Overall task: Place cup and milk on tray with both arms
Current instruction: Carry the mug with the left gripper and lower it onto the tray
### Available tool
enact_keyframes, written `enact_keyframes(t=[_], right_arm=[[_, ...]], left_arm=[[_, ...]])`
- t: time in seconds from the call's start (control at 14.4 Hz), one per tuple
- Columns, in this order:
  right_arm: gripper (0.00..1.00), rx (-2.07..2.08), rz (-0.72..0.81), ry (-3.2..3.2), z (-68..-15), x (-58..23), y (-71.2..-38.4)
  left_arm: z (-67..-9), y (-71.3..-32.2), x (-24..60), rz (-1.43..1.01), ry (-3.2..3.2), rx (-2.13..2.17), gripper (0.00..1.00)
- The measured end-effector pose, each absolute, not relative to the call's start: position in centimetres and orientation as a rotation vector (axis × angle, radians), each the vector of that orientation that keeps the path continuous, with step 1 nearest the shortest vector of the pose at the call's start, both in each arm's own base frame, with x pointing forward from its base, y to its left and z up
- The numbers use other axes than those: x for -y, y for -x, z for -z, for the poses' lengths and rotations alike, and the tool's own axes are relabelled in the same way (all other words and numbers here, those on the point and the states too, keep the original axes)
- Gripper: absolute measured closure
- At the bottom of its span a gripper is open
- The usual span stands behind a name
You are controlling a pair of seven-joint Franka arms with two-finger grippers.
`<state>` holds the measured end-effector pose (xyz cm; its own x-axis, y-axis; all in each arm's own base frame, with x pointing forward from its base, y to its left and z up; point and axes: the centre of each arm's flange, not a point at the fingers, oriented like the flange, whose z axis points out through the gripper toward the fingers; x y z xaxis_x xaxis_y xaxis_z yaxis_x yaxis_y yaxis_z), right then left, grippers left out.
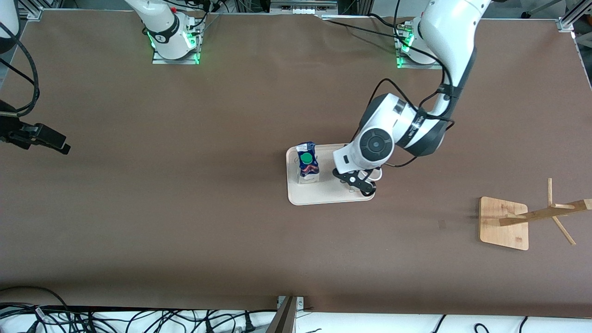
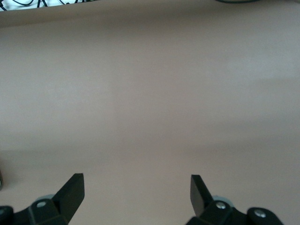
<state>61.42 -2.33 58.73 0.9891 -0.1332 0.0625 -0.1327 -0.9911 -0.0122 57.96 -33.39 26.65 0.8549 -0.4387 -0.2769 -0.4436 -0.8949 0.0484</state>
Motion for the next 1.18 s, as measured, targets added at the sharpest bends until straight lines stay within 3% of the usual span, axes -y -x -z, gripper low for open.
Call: enact_keyframes(t=[0.42, 1.18], right_arm=[[0.0, -0.25, -0.033, 3.131, -57.9, 3.6, -60.2], [0.0, -0.21, -0.067, 3.195, -57.7, 2.1, -60.0]], left_arm=[[-25.8, -57.0, 34.5, -0.523, 2.97, -0.742, 0.92], [-25.6, -57.0, 34.7, -0.601, 2.939, -0.738, 0.93]])
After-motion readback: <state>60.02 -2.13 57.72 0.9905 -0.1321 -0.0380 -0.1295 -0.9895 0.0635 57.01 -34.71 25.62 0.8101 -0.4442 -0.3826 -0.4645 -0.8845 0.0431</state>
